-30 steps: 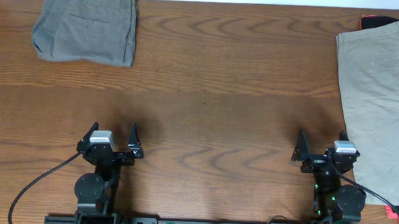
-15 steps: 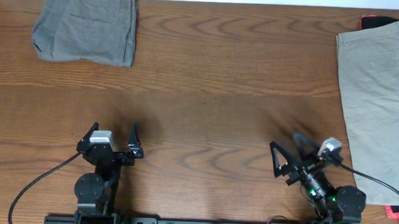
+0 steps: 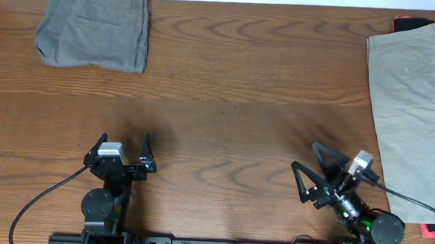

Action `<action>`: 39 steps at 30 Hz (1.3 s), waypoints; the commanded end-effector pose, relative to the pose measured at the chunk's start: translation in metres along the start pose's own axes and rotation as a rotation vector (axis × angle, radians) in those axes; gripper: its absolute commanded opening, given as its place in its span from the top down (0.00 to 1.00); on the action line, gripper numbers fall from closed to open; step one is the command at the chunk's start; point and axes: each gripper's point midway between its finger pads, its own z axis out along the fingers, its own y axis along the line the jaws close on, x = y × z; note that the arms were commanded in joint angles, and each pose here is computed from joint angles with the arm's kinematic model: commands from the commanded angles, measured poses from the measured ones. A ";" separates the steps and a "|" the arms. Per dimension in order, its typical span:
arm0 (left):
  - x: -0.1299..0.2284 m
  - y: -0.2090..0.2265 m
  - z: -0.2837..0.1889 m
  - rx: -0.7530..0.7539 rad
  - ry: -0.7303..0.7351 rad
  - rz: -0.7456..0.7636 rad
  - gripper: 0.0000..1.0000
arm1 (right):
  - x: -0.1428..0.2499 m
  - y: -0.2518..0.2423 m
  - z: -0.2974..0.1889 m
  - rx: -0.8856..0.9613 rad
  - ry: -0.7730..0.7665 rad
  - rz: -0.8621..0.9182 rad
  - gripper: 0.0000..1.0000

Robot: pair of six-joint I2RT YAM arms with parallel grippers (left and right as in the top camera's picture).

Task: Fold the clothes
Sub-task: 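Reach the right gripper to the khaki shorts' waistband and grasp it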

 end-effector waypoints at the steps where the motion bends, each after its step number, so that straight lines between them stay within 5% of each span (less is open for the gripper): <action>1: 0.015 -0.002 0.001 0.016 0.046 0.017 0.02 | -0.010 0.011 -0.001 -0.039 -0.038 -0.084 0.01; 15: 0.015 -0.002 0.001 0.016 0.046 0.017 0.02 | -0.060 0.040 -0.007 -0.010 -0.186 -0.448 0.01; 26: 0.015 -0.002 0.001 0.016 0.046 0.017 0.02 | -0.127 0.018 -0.023 0.375 -0.300 -0.559 0.01; 39: 0.015 -0.002 0.001 0.016 0.046 0.017 0.02 | -0.150 -0.055 -0.005 0.743 -0.038 -0.456 0.01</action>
